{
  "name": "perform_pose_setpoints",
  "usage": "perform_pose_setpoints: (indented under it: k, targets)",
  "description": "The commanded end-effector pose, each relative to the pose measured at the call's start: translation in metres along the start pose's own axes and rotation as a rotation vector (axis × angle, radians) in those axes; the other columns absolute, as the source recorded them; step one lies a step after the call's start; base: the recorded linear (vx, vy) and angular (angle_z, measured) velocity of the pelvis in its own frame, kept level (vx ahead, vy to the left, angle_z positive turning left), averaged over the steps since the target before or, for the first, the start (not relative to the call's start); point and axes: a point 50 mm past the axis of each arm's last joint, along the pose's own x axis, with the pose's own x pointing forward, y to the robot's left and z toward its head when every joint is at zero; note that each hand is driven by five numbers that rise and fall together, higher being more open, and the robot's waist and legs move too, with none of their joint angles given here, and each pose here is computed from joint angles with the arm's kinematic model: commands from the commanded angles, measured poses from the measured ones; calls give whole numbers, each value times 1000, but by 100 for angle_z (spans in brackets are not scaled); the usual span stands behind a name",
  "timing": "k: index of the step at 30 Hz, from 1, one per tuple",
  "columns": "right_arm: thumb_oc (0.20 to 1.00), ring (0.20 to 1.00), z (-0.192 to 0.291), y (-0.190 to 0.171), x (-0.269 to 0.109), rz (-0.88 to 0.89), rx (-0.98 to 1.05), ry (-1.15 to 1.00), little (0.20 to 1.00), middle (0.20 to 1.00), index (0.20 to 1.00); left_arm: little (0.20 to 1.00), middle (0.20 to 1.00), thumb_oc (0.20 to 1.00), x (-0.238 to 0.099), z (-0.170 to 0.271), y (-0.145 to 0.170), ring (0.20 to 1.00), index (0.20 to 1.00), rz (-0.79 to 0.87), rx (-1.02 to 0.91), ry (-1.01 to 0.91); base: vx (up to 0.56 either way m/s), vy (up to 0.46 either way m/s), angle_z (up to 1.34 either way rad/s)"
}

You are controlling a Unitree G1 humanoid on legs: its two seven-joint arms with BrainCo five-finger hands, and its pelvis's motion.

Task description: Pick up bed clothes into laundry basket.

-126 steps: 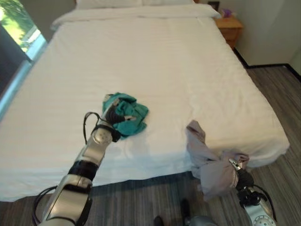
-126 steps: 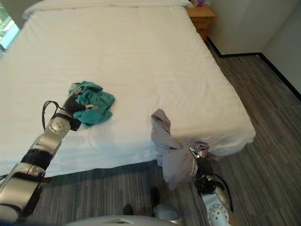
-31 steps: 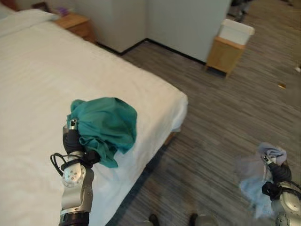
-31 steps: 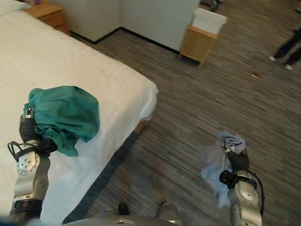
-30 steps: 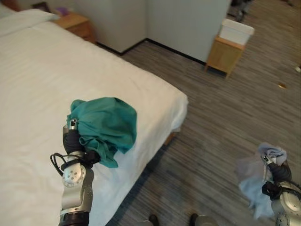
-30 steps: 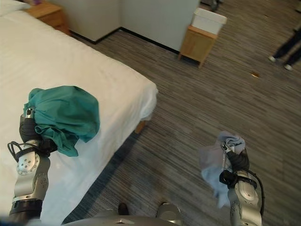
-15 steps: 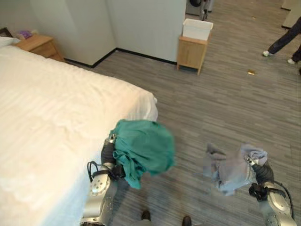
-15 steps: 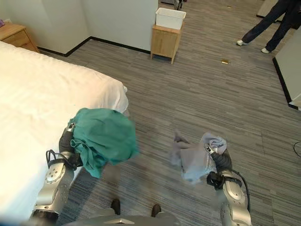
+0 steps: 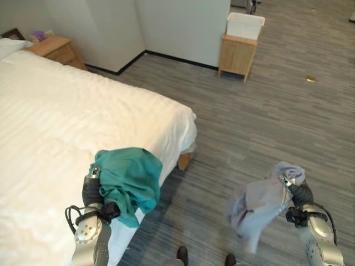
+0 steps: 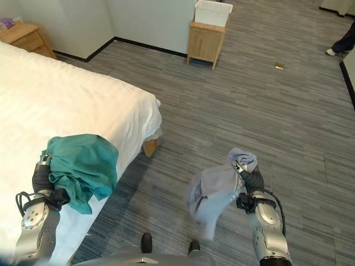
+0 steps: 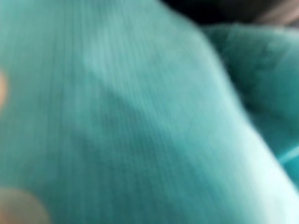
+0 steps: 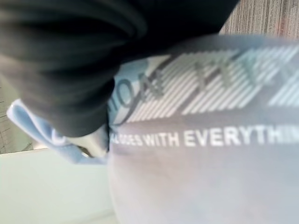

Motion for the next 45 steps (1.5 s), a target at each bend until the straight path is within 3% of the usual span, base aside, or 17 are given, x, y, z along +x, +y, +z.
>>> perform_pose_setpoints:
  k: [1,6,18,24,34,45]
  targets:
    - [200,200,22,-4,1,-3,4,-118,200,200,200,200,200,200,21,42,-7,200,200,-43,53,-211,278,-20,20]
    - [200,200,17,-12,-7,-47,38,-108,200,200,200,200,200,200,25,37,-23,200,200,-105,29,-188,344,-143,31]
    - [200,200,31,2,9,42,44,-147,200,200,200,200,200,200,18,21,-46,200,200,-198,-88,-121,293,-270,-15]
    - [200,200,35,-10,5,-21,25,-150,200,200,200,200,200,200,18,15,-71,200,200,-271,-125,-90,376,-235,-30]
    - [200,200,23,-2,5,38,-14,-95,200,200,200,200,200,200,11,1,-54,200,200,-226,-57,-42,621,3,-56]
    - [200,200,20,28,12,145,10,-92,200,200,200,200,200,200,12,10,-40,200,200,-219,16,-58,551,132,25]
